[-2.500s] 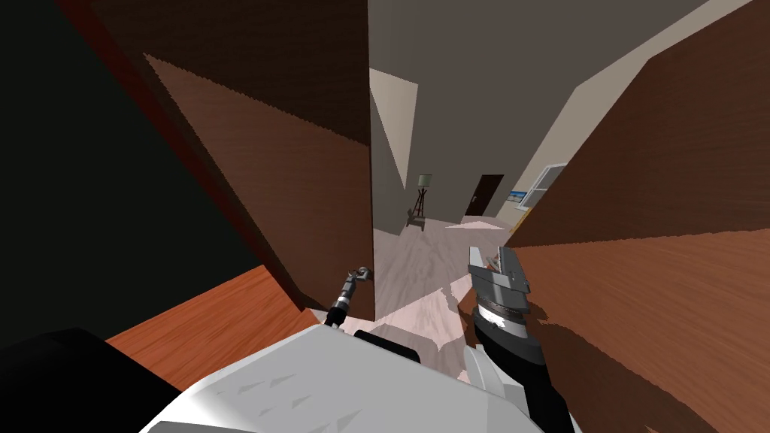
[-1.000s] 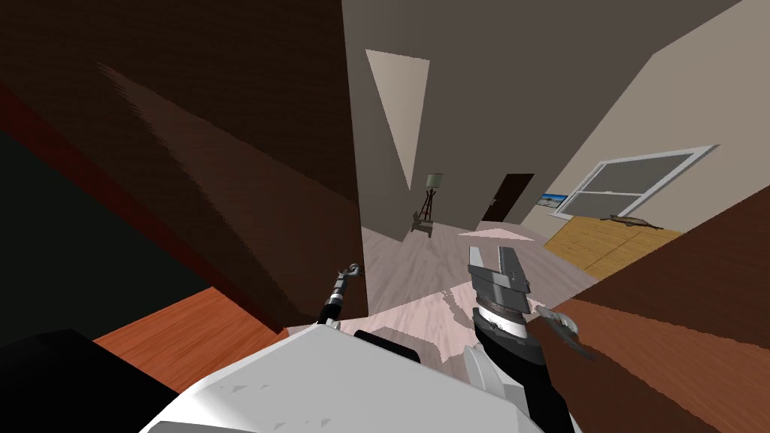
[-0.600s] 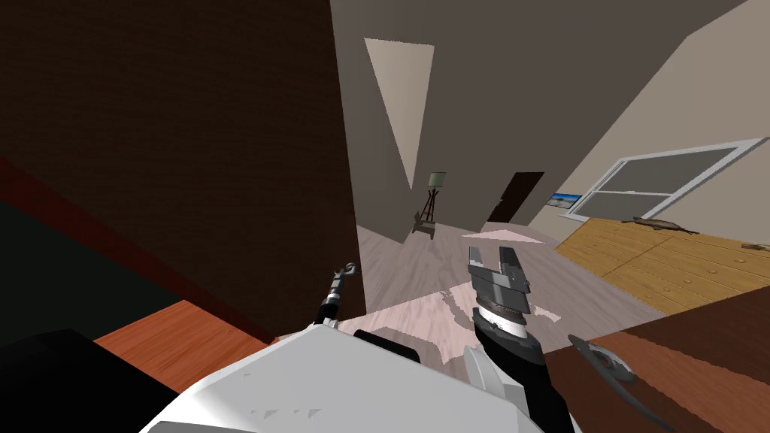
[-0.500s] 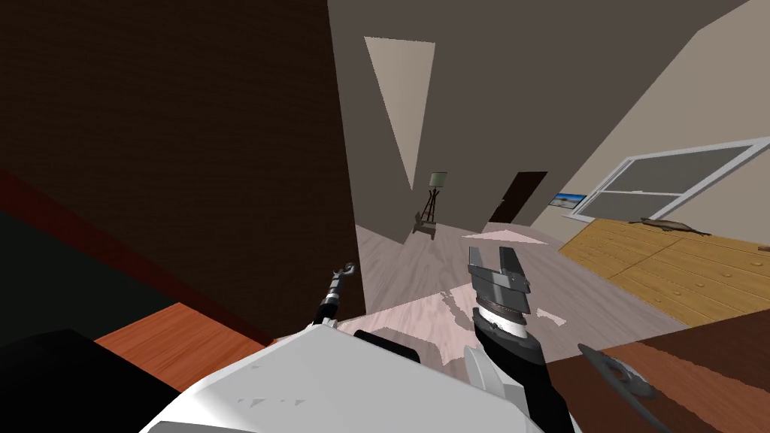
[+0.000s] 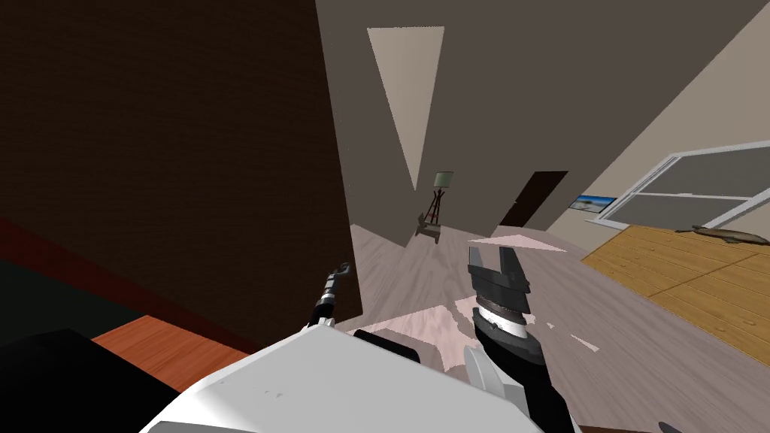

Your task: Push the door open

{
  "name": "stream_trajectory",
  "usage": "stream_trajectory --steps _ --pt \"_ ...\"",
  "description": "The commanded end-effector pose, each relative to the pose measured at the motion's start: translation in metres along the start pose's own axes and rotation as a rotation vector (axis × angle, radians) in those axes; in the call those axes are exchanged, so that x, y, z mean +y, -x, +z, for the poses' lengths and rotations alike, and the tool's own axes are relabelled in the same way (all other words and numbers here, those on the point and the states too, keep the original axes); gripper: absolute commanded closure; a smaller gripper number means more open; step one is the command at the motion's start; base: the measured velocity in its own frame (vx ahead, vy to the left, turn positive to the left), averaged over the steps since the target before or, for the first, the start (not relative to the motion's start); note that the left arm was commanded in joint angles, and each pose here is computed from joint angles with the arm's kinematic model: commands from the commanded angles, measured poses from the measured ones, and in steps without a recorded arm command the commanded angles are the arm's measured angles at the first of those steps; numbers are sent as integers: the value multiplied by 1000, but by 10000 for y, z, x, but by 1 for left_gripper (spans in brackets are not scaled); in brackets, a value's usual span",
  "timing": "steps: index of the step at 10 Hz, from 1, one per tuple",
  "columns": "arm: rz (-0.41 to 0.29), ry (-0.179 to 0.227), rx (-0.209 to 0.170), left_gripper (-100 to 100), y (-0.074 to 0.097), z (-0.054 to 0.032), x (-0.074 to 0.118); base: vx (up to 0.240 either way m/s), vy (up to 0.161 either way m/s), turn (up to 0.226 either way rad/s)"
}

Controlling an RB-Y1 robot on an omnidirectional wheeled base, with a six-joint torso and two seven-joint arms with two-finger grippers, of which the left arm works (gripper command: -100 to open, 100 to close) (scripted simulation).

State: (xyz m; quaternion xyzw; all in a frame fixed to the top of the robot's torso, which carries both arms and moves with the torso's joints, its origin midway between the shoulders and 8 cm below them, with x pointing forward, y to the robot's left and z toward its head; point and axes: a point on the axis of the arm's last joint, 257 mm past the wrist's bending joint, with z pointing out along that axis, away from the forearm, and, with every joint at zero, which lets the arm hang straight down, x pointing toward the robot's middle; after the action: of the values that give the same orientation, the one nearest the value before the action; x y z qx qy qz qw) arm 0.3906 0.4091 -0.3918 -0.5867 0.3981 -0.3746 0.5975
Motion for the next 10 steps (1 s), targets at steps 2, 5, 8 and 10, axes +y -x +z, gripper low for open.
stream_trajectory --steps 2,5,8,10 --pt "1 -18 -57 100 252 6 -61 189 -35 85" --pt "-14 -12 -109 100 399 -28 -34 208 -33 70" --pt "-27 -6 -141 100 471 -63 -6 217 -29 70" --pt "-37 -2 -159 100 500 -87 15 197 -26 55"
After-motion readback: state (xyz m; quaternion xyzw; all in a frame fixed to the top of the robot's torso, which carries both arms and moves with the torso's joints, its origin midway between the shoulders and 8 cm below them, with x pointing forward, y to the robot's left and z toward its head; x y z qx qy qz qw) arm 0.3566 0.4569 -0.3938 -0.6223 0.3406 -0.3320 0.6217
